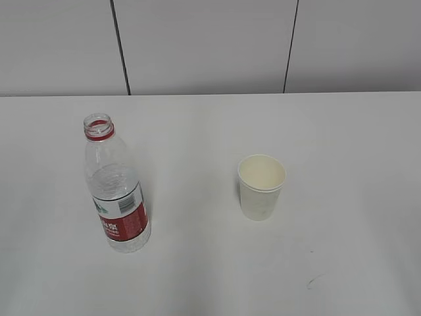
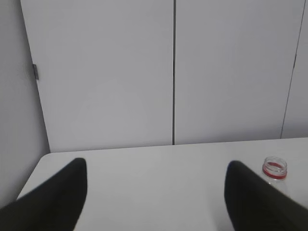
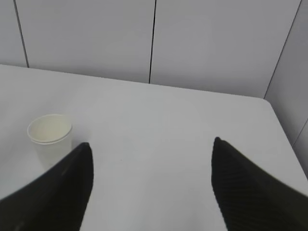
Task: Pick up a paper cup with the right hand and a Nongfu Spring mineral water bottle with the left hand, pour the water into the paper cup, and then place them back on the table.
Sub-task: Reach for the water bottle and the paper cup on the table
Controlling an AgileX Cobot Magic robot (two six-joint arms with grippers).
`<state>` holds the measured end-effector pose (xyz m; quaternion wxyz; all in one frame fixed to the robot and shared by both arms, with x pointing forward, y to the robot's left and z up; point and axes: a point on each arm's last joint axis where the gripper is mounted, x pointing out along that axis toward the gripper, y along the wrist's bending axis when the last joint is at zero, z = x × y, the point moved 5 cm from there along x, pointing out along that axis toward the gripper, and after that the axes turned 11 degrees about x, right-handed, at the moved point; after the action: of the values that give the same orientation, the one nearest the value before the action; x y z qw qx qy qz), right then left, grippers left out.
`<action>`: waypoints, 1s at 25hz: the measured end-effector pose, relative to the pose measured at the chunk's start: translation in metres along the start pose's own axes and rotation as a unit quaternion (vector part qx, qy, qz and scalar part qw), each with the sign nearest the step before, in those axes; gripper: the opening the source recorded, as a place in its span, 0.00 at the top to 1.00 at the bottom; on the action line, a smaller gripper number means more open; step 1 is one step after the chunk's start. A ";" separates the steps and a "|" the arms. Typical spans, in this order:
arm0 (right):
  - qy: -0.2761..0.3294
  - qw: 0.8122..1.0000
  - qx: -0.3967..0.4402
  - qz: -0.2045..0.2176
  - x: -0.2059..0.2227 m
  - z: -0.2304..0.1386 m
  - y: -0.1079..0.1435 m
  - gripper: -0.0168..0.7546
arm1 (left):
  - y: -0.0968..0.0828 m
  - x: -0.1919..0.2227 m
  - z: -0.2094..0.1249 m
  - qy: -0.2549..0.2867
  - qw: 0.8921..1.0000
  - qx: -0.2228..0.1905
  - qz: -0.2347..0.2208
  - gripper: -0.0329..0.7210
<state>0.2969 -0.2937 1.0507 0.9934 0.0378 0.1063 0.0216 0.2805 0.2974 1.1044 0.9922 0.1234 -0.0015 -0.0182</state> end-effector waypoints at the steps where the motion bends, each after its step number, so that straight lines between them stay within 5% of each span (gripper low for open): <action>1: -0.010 1.000 -0.002 -0.001 0.001 0.002 0.000 0.25 | 0.000 0.000 0.001 -0.005 1.000 0.000 0.001 0.26; 11: -0.029 1.000 -0.005 -0.005 0.031 -0.025 -0.005 0.25 | -0.007 0.027 -0.034 -0.001 1.000 -0.005 0.002 0.26; 19: -0.081 0.997 -0.005 -0.003 0.045 -0.033 -0.006 0.25 | -0.008 0.046 -0.046 -0.081 0.996 -0.008 0.028 0.26; 25: -0.097 0.995 -0.005 -0.002 0.045 -0.031 -0.006 0.25 | -0.007 0.059 -0.048 -0.072 0.997 -0.010 0.028 0.26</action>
<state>0.3349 -0.2952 1.0110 0.9992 0.0349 0.0091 0.0163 0.3391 0.2997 1.0564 0.9909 0.1114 -0.0758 0.0008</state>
